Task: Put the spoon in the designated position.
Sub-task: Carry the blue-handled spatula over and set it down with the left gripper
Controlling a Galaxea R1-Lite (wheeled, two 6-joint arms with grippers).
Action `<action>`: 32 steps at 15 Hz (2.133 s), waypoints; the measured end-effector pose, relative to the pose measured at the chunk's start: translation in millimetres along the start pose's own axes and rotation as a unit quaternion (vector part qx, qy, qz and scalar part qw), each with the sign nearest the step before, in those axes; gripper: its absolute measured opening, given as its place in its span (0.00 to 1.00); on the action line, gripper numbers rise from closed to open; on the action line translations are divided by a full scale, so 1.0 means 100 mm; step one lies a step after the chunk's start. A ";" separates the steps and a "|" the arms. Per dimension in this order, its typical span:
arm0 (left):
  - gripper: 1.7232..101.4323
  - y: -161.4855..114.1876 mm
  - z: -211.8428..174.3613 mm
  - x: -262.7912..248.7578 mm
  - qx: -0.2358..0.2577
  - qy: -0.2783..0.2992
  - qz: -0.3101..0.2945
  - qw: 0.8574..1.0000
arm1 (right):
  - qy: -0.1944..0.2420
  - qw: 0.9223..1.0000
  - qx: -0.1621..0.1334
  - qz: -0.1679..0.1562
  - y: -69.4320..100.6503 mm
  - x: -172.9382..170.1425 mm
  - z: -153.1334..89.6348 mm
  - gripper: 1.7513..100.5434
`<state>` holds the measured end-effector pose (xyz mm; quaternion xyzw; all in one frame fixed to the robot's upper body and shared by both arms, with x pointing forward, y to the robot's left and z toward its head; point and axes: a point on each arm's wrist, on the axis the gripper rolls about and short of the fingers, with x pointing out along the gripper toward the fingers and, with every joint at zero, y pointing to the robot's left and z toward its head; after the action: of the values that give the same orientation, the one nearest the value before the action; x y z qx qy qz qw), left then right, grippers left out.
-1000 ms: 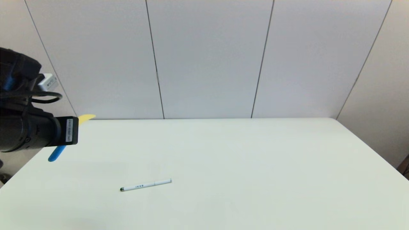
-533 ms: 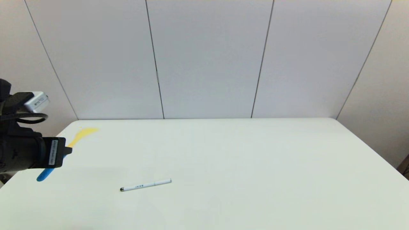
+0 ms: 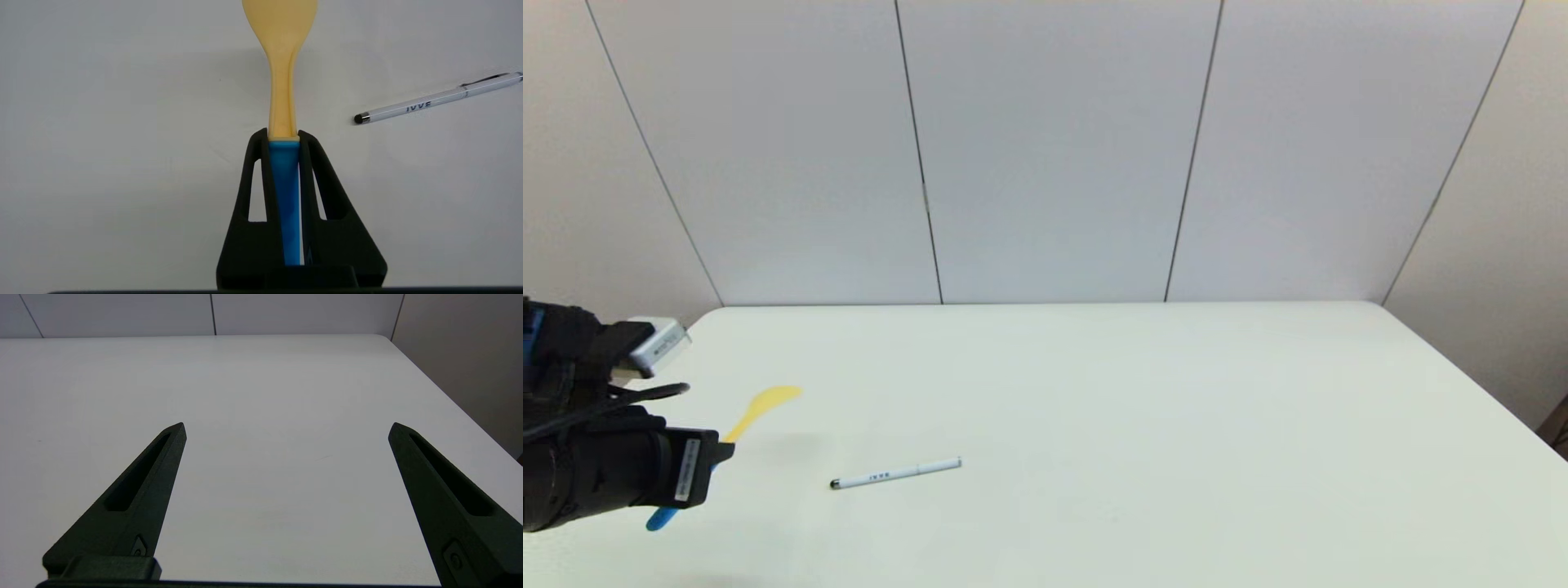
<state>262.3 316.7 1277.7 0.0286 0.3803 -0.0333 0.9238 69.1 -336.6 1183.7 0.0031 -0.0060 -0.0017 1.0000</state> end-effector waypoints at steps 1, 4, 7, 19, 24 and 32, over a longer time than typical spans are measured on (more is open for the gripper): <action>0.09 0.00 -0.06 0.05 0.000 0.005 0.000 1.000 | 0.000 1.000 0.000 0.000 0.00 0.00 0.00 0.97; 0.09 -0.01 -0.21 0.18 -0.001 0.018 -0.001 1.000 | 0.000 1.000 0.000 0.000 0.00 0.00 0.00 0.97; 0.09 -0.01 -0.27 0.27 0.000 0.033 -0.004 0.999 | 0.000 1.000 0.000 0.000 0.00 0.00 0.00 0.97; 0.09 -0.11 -0.24 0.58 0.011 0.045 -0.059 0.997 | 0.000 1.000 0.000 0.000 0.00 0.00 0.00 0.97; 0.09 -0.11 -0.24 0.60 0.010 0.047 -0.060 0.997 | 0.000 1.000 0.000 0.000 0.00 0.00 0.00 0.97; 0.09 -0.09 -0.21 0.62 0.002 0.047 -0.056 0.997 | 0.000 1.000 0.000 0.000 0.00 0.00 0.00 0.97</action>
<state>290.4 306.9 1219.1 0.0109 0.4242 -0.0844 0.9015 69.1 -336.6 1183.7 0.0029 -0.0057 -0.0015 1.0000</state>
